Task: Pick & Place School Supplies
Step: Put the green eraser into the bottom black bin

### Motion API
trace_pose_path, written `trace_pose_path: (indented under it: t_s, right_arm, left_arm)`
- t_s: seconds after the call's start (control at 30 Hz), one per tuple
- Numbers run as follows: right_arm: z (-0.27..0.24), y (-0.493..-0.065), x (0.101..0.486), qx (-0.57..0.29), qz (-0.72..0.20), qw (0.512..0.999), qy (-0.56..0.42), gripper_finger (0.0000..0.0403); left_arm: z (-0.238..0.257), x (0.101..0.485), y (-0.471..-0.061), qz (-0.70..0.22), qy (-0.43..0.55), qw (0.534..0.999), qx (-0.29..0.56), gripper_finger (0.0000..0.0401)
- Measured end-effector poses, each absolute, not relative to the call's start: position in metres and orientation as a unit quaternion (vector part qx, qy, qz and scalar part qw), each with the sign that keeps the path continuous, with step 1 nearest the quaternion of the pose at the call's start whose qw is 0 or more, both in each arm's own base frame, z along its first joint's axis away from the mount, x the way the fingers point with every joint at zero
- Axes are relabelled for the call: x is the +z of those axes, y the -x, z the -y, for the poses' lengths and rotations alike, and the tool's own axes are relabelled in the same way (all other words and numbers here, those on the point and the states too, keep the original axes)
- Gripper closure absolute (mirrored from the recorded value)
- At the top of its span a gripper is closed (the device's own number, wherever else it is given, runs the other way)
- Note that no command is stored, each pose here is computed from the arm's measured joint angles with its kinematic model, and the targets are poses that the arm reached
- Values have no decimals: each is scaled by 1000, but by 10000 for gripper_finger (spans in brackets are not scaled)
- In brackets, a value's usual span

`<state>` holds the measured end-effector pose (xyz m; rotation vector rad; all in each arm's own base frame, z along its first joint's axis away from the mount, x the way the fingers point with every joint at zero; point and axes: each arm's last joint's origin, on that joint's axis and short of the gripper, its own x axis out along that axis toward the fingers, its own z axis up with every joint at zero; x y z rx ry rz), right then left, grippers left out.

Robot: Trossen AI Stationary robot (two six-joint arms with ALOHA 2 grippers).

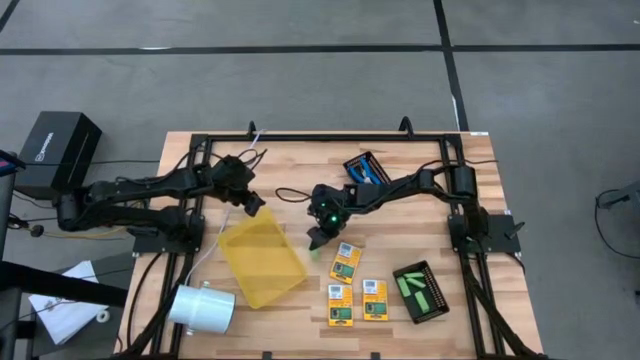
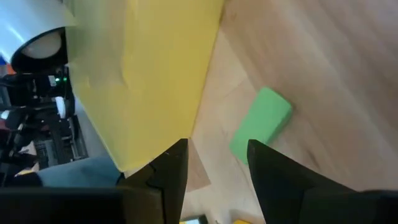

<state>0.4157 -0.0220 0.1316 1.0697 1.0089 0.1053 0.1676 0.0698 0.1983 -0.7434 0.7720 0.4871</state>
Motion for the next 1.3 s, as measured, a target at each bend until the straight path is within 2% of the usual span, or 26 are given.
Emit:
trace_pose_path:
  t_s: [1.3]
  right_arm:
    - [11,-418,128,15,-456,747,-484,245]
  left_arm:
    - [-71,201,-169,-353,336,845,222,259]
